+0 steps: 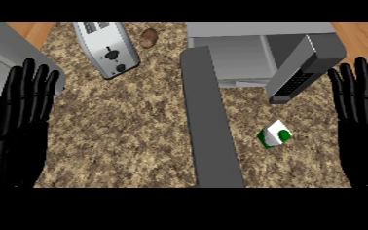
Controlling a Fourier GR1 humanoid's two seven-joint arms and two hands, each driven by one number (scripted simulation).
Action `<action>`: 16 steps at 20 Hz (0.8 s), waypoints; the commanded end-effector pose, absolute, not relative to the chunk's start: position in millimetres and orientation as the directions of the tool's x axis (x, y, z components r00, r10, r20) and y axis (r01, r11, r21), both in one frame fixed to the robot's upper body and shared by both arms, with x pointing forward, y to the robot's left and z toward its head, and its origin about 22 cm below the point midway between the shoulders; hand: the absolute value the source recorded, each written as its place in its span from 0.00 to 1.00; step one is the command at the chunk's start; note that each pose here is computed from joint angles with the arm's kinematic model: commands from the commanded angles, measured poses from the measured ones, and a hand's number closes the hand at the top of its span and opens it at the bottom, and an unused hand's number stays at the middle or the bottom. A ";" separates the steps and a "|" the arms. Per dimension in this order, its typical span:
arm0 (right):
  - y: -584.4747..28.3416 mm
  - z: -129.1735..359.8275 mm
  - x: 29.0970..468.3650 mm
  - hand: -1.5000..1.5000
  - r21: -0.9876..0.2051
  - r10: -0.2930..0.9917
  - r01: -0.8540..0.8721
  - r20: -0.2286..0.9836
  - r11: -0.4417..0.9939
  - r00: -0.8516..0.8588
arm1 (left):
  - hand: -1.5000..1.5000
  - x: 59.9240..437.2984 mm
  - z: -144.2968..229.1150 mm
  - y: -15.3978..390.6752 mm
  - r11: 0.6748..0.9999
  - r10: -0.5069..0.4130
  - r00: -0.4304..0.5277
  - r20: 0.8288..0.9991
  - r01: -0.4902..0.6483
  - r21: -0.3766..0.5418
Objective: Pick up the milk, place it into the microwave and close the microwave
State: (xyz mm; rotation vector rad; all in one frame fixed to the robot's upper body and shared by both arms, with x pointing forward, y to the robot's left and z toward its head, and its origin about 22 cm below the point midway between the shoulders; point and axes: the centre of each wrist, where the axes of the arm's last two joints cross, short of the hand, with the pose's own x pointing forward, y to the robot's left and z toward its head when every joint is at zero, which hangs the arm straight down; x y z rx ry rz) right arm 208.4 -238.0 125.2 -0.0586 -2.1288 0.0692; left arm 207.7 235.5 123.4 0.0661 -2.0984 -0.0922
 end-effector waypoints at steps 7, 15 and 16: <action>-259.6 88.6 171.2 0.00 -0.049 0.020 -0.069 0.929 0.996 -0.368 | 0.00 211.1 94.2 208.2 0.999 0.050 -0.360 0.932 0.031 -0.041; -272.5 64.9 113.3 0.00 -0.040 0.013 -0.071 0.939 0.997 -0.342 | 0.00 189.6 53.5 160.1 0.998 0.049 -0.355 0.934 0.048 -0.035; -280.6 51.8 108.0 0.00 -0.040 0.012 -0.075 0.939 0.996 -0.343 | 0.00 189.3 62.6 154.6 0.998 0.057 -0.358 0.932 0.035 -0.048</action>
